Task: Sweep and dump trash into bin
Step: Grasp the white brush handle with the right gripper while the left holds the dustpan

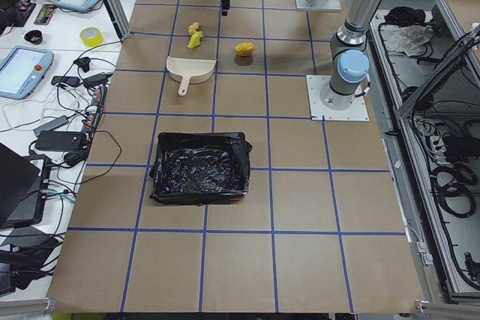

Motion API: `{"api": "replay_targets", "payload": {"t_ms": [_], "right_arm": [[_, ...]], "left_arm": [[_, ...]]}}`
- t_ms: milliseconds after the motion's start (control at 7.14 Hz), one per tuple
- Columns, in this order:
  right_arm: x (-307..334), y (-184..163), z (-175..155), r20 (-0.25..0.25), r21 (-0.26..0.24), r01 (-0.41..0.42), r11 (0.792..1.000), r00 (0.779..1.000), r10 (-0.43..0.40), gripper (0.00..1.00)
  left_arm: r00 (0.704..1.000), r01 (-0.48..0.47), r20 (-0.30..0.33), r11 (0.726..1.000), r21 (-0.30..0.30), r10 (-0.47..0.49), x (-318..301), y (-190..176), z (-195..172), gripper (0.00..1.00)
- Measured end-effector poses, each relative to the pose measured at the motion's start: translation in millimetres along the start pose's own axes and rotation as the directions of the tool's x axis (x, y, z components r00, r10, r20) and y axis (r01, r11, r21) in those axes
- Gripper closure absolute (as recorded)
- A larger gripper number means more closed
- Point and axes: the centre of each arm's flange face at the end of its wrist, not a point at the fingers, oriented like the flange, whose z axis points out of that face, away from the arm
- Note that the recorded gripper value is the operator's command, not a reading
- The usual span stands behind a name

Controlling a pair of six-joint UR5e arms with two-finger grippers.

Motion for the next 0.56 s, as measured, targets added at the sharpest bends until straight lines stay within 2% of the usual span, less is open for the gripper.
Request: {"api": "replay_targets", "payload": {"t_ms": [280,560], "right_arm": [[0,3,9,0.010,-0.016,0.001,1.000,1.000,-0.001,1.00],[2,5,6,-0.007,-0.030,-0.003,1.000,1.000,0.003,1.00]], "left_arm": [[1.000,-0.020,0.002,1.000,-0.004,0.020,-1,-2,3,0.00],[0.998,-0.055,0.003,0.998,-0.010,0.055,-20,-12,7,0.00]]}}
